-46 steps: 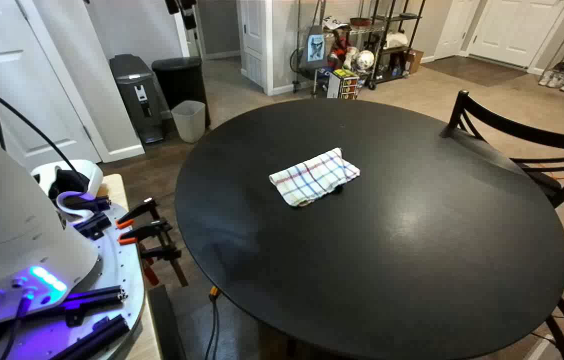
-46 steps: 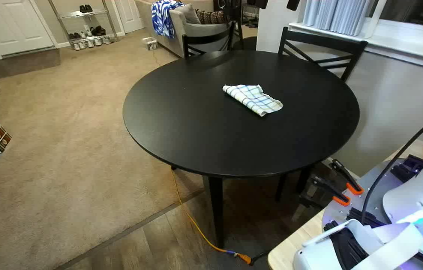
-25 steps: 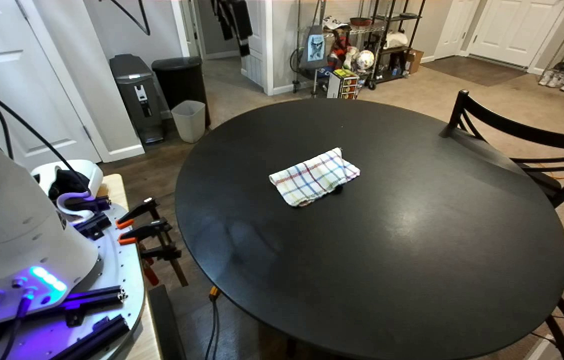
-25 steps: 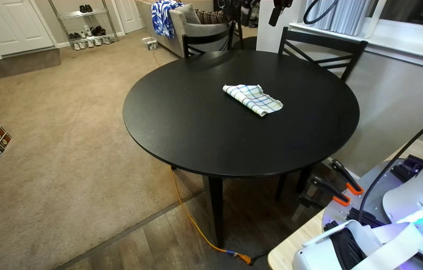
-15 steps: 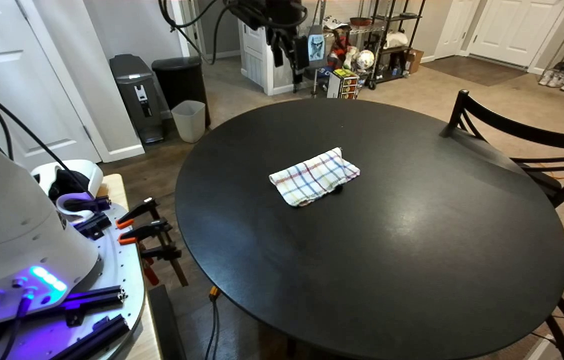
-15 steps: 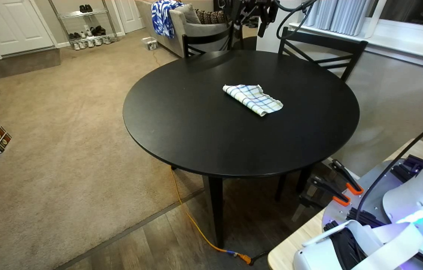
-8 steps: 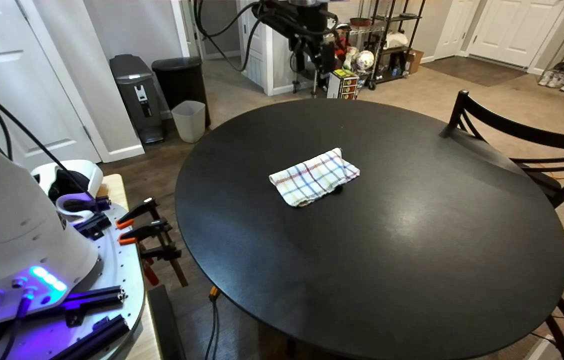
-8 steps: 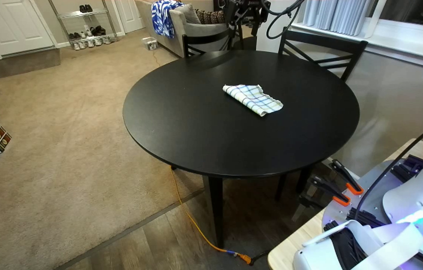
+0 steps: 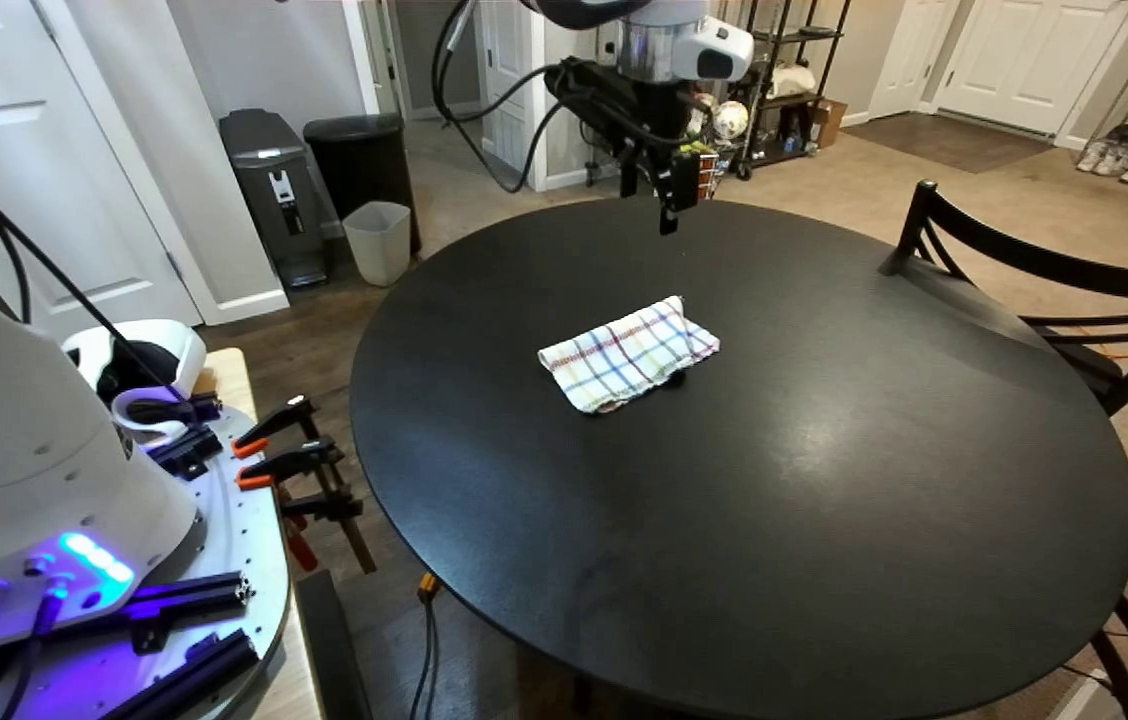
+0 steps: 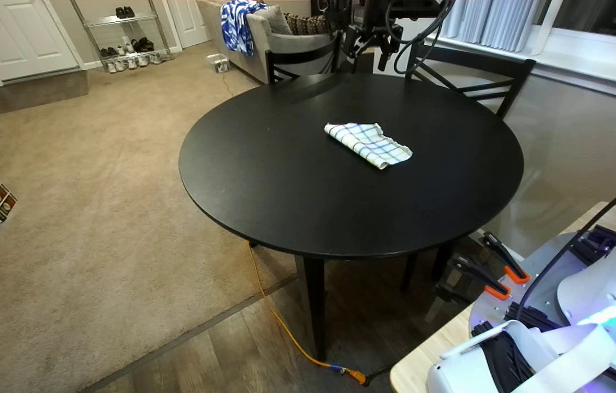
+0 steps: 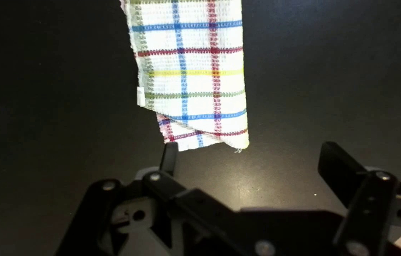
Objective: Unfold the white towel.
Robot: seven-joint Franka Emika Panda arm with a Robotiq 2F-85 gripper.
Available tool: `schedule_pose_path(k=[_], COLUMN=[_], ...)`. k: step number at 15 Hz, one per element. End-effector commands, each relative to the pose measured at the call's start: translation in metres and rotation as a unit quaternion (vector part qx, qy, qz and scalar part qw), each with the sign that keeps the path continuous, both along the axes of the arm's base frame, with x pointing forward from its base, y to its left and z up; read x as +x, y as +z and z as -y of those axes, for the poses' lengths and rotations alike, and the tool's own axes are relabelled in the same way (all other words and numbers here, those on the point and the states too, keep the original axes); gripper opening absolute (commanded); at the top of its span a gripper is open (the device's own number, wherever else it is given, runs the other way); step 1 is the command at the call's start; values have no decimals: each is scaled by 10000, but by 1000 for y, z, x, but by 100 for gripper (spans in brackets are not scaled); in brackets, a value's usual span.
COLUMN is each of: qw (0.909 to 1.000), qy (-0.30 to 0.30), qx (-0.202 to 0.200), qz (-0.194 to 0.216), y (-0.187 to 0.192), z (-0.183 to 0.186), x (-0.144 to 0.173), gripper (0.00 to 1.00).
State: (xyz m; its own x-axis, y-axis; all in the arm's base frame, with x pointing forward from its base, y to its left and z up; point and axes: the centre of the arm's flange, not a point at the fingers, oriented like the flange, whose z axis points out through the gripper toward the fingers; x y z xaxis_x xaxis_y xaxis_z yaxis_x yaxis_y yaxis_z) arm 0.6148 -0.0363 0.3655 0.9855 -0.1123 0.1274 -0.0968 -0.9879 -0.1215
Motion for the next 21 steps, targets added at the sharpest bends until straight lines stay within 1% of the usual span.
schedule_pose_path(k=[1,3,9,11,12,19,21], qw=[9997,9997,9990,9990,9993,9993,9990], qy=[62,-104,-283,-309,-243,-265,-265], qx=[238,200,188,222,107,66,144], qz=[-60,-99,-304,-238,-281,-255,-320], y=[-25,-38,-69,-67,-70,-69,-81], z=[21,31,46,43,42,40,42], x=[19,26,46,47,41,44,46], gripper=[100,100,100,100,100,100,100])
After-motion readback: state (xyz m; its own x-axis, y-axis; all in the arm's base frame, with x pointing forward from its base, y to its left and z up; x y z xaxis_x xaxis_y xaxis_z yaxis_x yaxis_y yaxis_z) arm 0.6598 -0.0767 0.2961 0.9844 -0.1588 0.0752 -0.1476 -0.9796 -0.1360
